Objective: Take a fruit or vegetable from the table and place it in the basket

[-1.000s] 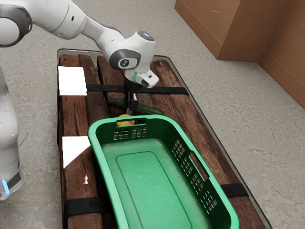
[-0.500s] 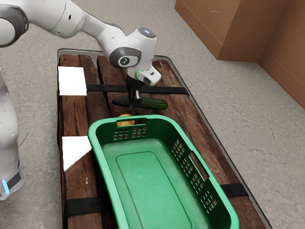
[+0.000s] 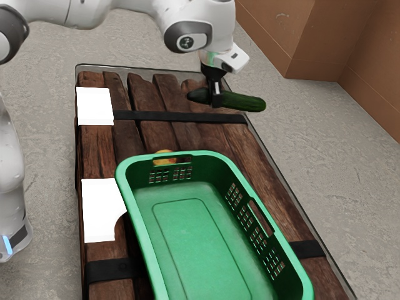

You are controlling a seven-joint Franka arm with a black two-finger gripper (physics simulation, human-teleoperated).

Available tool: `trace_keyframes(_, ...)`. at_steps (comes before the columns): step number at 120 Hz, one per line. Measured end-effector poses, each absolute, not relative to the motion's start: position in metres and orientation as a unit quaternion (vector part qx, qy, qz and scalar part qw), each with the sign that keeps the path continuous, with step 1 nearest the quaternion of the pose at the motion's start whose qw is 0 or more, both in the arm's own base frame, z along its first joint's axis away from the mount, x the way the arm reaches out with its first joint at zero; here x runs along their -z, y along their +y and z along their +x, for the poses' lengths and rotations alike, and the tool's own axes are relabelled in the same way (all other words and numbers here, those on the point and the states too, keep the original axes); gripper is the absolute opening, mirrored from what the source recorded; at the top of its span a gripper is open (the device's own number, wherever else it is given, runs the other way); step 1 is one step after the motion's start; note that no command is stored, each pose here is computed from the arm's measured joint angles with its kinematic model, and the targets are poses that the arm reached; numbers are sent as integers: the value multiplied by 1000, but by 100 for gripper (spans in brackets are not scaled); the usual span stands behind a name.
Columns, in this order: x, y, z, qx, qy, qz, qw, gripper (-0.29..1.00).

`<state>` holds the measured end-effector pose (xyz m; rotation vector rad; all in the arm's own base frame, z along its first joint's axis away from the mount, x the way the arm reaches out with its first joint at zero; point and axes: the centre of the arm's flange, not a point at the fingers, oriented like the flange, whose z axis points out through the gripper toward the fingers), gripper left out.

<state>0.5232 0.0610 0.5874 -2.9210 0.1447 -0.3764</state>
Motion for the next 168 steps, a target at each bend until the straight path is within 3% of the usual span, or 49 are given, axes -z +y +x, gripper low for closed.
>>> trace_keyframes(58, -600, -130, 508, 101, 174, -977, 76, 25)
trace_keyframes(164, -583, -287, 440, 56, 162, -985, 36, 26)
trace_keyframes(168, -582, -289, 440, 54, 158, -985, 34, 33)
